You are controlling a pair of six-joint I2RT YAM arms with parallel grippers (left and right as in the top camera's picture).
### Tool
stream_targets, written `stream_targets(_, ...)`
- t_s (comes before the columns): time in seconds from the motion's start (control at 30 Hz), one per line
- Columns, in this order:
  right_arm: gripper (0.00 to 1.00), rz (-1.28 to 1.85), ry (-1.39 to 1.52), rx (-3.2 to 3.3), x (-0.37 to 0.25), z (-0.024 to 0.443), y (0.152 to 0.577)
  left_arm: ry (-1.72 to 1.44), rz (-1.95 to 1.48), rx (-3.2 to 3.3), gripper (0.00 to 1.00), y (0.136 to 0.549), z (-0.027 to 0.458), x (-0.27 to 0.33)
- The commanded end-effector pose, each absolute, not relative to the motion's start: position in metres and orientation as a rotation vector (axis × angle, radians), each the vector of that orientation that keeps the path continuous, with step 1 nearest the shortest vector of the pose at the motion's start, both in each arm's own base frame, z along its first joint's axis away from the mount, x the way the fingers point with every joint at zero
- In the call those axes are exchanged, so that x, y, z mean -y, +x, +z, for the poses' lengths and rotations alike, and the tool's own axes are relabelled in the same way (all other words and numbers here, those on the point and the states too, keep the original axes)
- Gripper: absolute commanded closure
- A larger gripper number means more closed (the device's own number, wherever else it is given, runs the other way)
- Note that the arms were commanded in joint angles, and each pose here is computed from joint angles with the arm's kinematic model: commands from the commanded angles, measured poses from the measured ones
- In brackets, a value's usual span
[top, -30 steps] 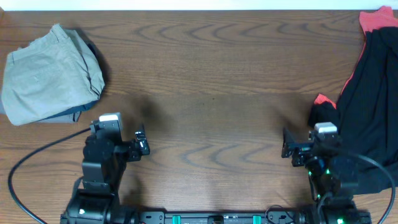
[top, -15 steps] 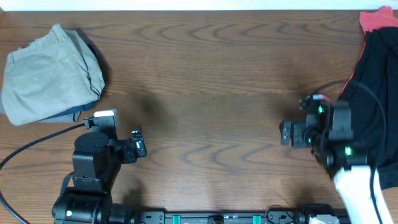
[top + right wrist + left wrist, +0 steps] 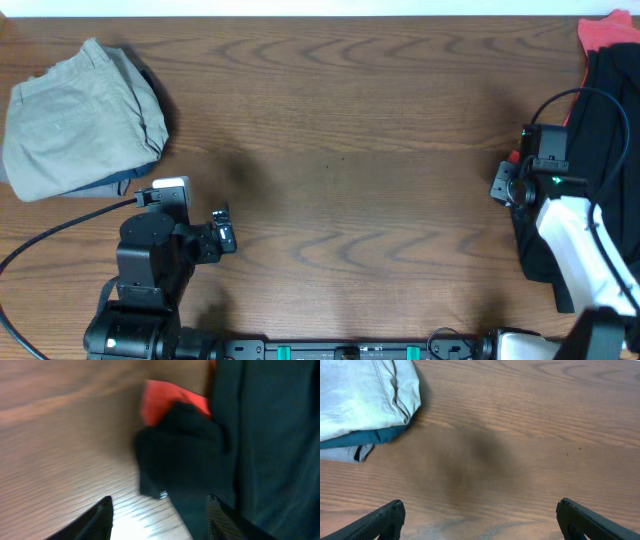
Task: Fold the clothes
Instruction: 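Reach the right gripper to the black shirt on the right and grasp it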
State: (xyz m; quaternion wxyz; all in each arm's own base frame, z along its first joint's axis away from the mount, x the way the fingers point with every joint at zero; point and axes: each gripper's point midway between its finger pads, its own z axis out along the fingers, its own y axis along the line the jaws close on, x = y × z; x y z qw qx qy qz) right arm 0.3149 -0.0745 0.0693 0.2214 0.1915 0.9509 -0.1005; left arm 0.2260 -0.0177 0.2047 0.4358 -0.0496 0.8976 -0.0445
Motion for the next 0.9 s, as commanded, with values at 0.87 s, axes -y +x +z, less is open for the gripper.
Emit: stream_targets(0.87, 0.76, -0.198, 0.672, -2.623, 0.079, 0.032, 0.334, -0.143, -0.119, -2.213, 0.02, 0.227, 0.214, 0.017)
